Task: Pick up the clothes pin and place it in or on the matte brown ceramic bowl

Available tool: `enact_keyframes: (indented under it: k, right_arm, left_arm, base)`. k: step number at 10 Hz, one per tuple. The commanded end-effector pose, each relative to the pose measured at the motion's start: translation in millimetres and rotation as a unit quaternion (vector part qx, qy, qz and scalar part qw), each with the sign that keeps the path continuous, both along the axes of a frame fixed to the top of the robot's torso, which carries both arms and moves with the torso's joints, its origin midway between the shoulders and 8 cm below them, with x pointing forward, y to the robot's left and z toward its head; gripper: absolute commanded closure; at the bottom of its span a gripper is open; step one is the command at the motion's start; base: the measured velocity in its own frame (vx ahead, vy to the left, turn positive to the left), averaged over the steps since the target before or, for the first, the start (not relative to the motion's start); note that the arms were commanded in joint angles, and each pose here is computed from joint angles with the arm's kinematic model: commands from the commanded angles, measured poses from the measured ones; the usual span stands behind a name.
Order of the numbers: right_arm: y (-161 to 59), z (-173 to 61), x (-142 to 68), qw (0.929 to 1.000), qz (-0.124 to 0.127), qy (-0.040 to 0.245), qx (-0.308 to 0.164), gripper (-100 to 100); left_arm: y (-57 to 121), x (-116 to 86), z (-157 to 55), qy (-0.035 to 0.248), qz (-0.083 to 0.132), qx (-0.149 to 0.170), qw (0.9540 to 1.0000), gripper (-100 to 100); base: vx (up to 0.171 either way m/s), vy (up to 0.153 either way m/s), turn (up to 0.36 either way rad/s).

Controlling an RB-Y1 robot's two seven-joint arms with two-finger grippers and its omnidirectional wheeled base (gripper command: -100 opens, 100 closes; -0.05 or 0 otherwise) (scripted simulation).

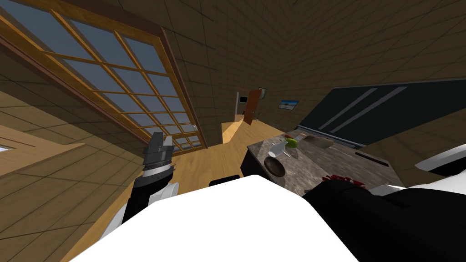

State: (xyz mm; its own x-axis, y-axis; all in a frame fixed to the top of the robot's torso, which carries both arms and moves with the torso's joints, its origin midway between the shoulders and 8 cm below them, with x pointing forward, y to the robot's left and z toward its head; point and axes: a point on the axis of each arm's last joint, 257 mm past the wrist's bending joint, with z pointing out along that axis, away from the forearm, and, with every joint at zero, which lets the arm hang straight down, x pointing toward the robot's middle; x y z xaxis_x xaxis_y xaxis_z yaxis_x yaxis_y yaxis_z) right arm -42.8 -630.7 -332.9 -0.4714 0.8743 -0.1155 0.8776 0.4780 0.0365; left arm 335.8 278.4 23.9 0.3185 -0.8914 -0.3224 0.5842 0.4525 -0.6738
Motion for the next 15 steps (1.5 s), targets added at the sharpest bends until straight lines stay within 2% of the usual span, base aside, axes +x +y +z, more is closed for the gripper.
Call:
enact_keyframes:
  k: [1,2,3,4,5,6,7,8,9,10,12,13,14,15]
  right_arm:
    - [3.2,0.6,7.4,0.999,0.043,-0.002,0.004,-100]
    - [6.5,0.8,14.4,0.9972,0.074,-0.006,0.008,-100]
    - [6.5,0.8,14.4,0.9965,0.083,-0.005,0.007,-100]
    - [10.2,1.1,21.8,0.9926,0.12,-0.009,0.011,-100]
    - [10.2,1.1,21.8,0.992,0.126,-0.009,0.011,-100]
    - [14.2,1.5,29.5,0.9862,0.164,-0.013,0.014,-100]
    - [14.2,1.5,29.5,0.9852,0.17,-0.012,0.014,-100]
    - [18.5,1.9,37.3,0.9777,0.208,-0.017,0.018,-100]
    - [18.5,1.9,37.3,0.9758,0.217,-0.016,0.017,-100]
    - [23.0,2.5,45.1,0.9668,0.254,-0.021,0.021,-100]
    - [23.0,2.5,45.1,0.9635,0.266,-0.021,0.019,-100]
    - [27.6,3.1,52.9,0.9507,0.308,-0.026,0.022,-100]
    - [27.6,3.1,52.9,0.9481,0.316,-0.026,0.021,-100]
    - [32.0,3.7,61.0,0.9337,0.356,-0.032,0.023,-100]
  left_arm:
    - [0.0,0.0,0.0,0.0,0.0,0.0,1.0,0]
    - [0.0,0.0,0.0,0.0,0.0,0.0,1.0,0]
    - [0.0,0.0,0.0,0.0,0.0,0.0,1.0,0]
    - [0.0,0.0,0.0,0.0,0.0,0.0,1.0,0]
    - [0.0,0.0,0.0,0.0,0.0,0.0,1.0,0]
    - [0.0,0.0,0.0,0.0,0.0,0.0,1.0,0]
    - [0.0,0.0,0.0,0.0,0.0,0.0,1.0,0]
    - [0.0,0.0,0.0,0.0,0.0,0.0,1.0,0]
    - [0.0,0.0,0.0,0.0,0.0,0.0,1.0,0]
    - [0.0,0.0,0.0,0.0,0.0,0.0,1.0,0]
    - [0.0,0.0,0.0,0.0,0.0,0.0,1.0,0]
    - [0.0,0.0,0.0,0.0,0.0,0.0,1.0,0]
    - [0.0,0.0,0.0,0.0,0.0,0.0,1.0,0]
    - [0.0,0.0,0.0,0.0,0.0,0.0,1.0,0]
  base:
    - [-0.035,0.022,-0.016]
    - [-0.052,0.034,-0.029]
    - [-0.044,0.029,-0.016]
    - [-0.047,0.029,-0.024]
    - [-0.033,0.018,-0.012]
    - [-0.04,0.014,-0.02]
    - [-0.039,0.017,-0.015]
    - [-0.041,0.027,-0.027]
    - [-0.038,0.024,-0.013]
    - [-0.053,0.026,-0.025]
    - [-0.03,0.012,-0.005]
    - [-0.028,0.014,-0.025]
    - [-0.035,0.016,-0.013]
    - [-0.051,0.019,-0.018]
